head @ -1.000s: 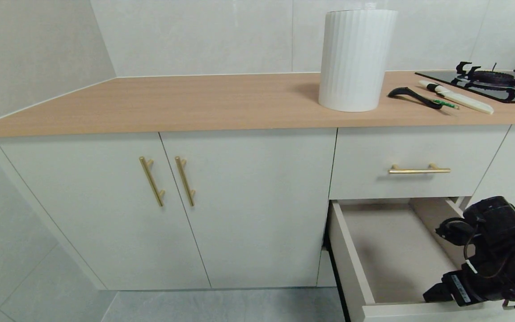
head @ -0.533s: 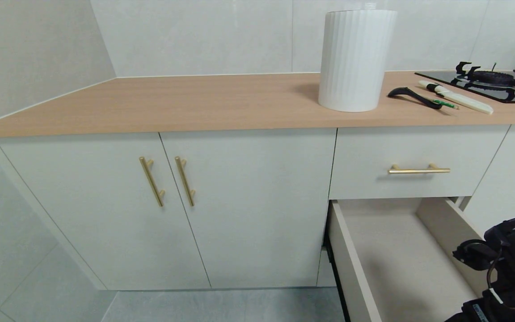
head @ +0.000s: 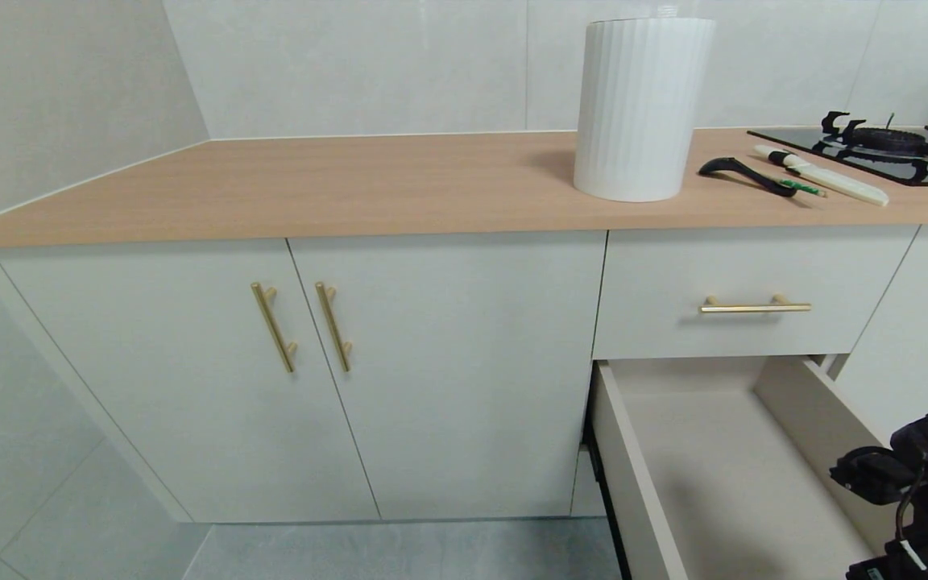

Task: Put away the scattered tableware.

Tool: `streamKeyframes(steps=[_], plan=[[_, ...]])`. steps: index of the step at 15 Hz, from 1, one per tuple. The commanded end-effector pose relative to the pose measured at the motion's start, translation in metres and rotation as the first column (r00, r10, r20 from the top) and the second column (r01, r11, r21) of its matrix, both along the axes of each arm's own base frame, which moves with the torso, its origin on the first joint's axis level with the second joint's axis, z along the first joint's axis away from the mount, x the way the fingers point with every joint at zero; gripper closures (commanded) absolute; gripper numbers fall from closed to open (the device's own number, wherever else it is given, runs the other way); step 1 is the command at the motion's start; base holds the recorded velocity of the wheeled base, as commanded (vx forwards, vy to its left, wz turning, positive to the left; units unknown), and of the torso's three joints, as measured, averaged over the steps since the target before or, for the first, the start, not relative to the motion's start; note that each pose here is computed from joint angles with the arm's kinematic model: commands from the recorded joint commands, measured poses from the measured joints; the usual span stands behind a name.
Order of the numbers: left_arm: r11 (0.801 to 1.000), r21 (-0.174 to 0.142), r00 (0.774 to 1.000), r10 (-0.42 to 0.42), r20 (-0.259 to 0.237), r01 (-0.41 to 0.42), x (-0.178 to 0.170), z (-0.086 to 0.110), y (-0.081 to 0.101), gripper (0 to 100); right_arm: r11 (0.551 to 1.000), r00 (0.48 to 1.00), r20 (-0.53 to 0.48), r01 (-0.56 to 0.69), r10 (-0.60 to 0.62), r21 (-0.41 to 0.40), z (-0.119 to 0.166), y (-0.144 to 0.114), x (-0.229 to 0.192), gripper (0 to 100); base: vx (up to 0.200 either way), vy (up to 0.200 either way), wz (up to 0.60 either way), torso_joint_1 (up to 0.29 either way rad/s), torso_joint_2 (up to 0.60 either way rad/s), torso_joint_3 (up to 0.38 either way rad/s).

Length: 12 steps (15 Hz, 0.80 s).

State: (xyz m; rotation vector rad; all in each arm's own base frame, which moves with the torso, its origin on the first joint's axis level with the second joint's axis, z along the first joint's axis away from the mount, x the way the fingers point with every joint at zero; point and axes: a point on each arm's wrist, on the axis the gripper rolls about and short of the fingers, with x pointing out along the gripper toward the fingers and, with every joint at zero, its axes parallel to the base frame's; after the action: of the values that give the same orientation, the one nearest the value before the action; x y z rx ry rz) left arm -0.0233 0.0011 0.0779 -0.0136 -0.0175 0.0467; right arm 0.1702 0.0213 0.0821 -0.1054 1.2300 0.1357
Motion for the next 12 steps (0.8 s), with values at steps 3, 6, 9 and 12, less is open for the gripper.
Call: streamKeyframes(steps=[3, 6, 9, 12], plan=[[1.0, -0.001, 1.0, 0.001, 0.0, -0.001, 0.0, 0.0, 0.0, 0, 1.0, 0.996, 0.088, 0.0, -0.001, 0.011, 0.01, 0.0, 0.001, 0, 0.0, 0.0, 0.0, 0.0, 0.0, 0.0], [1.0, -0.001, 1.0, 0.001, -0.002, -0.001, 0.0, 0.0, 0.0, 0, 0.999, 0.921, 0.39, -0.011, -0.008, 0.047, 0.066, 0.0, 0.002, 0, 0.0, 0.0, 0.0, 0.0, 0.0, 0.0], [1.0, -0.001, 1.0, 0.001, 0.0, -0.001, 0.0, 0.0, 0.0, 0, 0.998, 0.792, 0.611, -0.032, -0.009, 0.056, 0.133, -0.001, 0.017, 0, 0.0, 0.0, 0.0, 0.0, 0.0, 0.0], [1.0, 0.001, 1.0, 0.001, 0.0, -0.001, 0.0, 0.0, 0.0, 0, 0.998, 0.749, 0.662, -0.062, 0.028, 0.027, 0.154, -0.002, 0.038, 0, 0.0, 0.0, 0.0, 0.0, 0.0, 0.0]])
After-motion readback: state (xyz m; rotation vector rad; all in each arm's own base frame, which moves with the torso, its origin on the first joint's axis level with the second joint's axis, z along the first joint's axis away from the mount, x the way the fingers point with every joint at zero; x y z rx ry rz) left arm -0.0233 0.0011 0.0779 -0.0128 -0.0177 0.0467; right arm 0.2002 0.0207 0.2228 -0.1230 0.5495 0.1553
